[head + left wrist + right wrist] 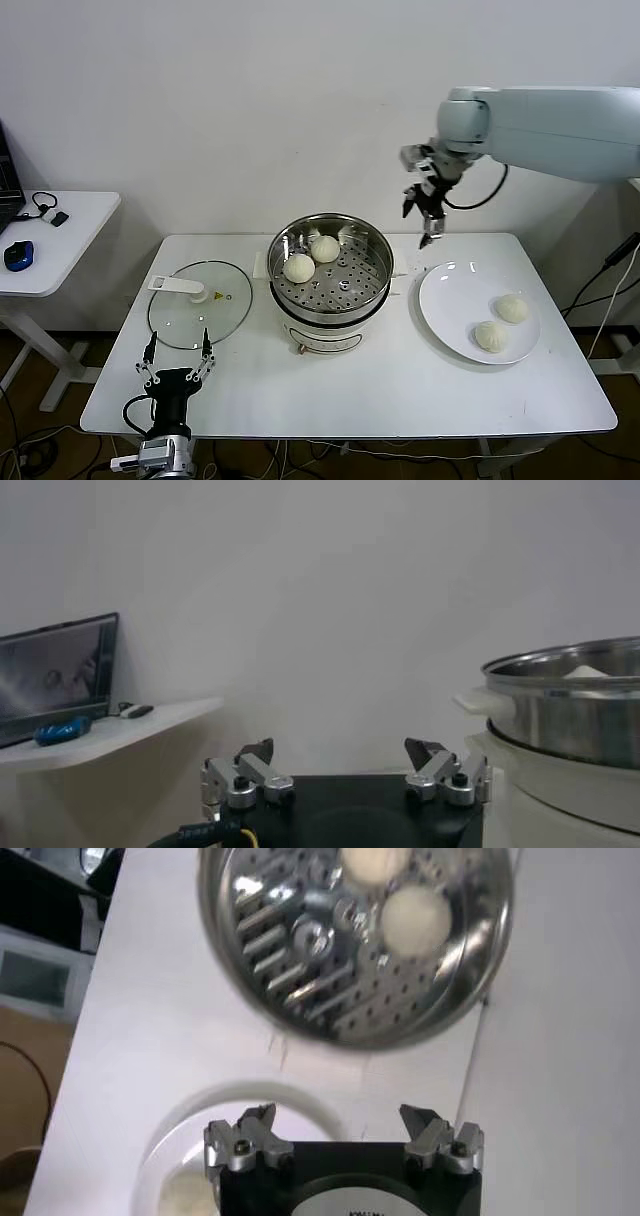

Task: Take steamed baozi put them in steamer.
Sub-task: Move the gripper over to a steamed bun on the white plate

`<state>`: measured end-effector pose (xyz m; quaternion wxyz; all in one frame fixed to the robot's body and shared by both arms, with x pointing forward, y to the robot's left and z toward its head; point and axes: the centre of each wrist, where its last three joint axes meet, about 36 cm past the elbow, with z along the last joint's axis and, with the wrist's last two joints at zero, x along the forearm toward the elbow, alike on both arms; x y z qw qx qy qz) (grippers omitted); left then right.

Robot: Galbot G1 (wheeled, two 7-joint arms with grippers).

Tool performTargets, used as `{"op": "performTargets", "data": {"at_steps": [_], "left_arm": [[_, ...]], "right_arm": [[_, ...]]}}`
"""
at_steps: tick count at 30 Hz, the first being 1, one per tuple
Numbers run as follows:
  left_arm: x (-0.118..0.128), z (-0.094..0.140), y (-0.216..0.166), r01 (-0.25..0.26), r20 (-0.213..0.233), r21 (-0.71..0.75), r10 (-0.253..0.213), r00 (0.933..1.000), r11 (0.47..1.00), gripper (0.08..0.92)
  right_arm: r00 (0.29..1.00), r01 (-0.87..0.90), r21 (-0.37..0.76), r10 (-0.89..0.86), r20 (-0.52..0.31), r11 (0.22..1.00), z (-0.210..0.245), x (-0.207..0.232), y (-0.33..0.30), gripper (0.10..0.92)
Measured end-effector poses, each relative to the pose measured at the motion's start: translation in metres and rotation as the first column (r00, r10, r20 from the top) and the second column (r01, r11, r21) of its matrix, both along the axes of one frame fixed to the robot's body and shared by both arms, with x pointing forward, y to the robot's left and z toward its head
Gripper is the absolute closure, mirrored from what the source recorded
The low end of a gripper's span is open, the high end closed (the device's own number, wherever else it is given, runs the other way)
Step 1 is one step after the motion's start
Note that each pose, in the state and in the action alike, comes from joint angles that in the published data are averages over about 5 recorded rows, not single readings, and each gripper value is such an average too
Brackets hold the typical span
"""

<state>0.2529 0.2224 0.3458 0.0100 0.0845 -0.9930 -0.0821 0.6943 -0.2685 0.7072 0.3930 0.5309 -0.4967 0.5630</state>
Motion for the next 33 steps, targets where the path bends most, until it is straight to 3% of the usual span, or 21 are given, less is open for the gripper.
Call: {"op": "performTargets", "data": {"at_steps": [17,33], "left_arm": [[-0.010,-0.005,-0.001,-0.004,-0.016,0.037,0.005,0.9999,0.999,0.177],[-0.013,-0.013,-0.001,-0.007,-0.028,0.059,0.009,0.9996,0.998,0.177]], "right_arm": [[0.991,0.086,0.012,-0.085,-0.102,0.996,-0.111,-0.050,-0.150,0.200],[0.982,0.118,0.005,-0.116,-0.147,0.993,-0.193,-0.073,-0.191,0.200]]}}
